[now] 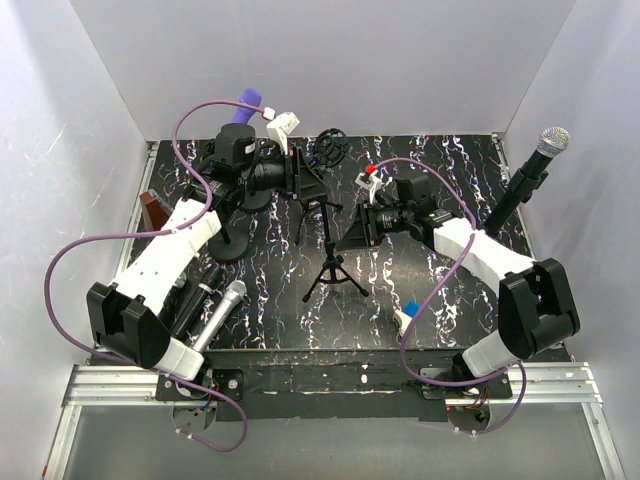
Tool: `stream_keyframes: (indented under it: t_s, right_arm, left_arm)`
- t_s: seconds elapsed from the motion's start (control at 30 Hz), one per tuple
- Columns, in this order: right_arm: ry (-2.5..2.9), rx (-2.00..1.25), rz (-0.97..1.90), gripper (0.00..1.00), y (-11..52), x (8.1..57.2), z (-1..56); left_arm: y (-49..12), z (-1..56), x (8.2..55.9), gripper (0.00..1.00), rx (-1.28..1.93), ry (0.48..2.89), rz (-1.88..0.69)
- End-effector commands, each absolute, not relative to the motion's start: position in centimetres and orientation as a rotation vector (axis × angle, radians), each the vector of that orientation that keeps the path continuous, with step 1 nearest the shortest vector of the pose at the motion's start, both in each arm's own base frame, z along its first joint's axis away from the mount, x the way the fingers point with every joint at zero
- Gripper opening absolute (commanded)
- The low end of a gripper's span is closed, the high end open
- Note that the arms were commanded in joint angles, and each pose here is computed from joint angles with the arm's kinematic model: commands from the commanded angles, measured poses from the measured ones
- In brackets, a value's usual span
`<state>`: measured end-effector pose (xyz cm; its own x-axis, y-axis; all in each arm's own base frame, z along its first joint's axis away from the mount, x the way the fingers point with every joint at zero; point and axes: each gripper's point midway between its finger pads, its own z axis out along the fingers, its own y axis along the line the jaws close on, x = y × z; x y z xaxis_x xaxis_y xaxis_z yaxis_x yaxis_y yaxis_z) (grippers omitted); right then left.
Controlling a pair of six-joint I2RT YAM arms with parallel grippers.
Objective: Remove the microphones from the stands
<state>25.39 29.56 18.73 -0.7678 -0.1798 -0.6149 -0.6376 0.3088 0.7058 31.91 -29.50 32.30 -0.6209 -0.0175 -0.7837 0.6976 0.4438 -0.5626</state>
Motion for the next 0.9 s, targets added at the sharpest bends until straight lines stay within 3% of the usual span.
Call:
stream_keyframes:
  t_s: [0.0,0.1,0.2,0.27,0.7,0.87]
  right_arm:
    - [2.024,-0.786,1.470,0.19,30.5,26.5,21.5]
    - [2.033,-0.775,1.450,0.14,30.5,26.8,20.9]
    - [2.058,-0.751,1.431,0.30,30.4,27.1,20.2]
    - [2.061,-0.748,1.427,0.35,30.4,27.3,20.1]
    - [2.008,-0.772,1.493,0.41,30.9,28.1,21.0]
    - [2.006,-0.775,1.495,0.27,30.6,28.4,20.7]
  left_arm:
    - [-28.8,28.2,31.0,0.00,0.551,2.119,-1.185]
    - [-28.8,28.1,31.1,0.00,0.554,2.117,-1.188]
    - [-28.9,28.0,31.0,0.00,0.561,2.119,-1.189]
    - [-28.8,28.0,30.9,0.00,0.565,2.119,-1.189]
    - [-29.0,27.5,30.8,0.00,0.595,2.118,-1.216]
    - [-28.8,27.3,31.3,0.00,0.580,2.125,-1.218]
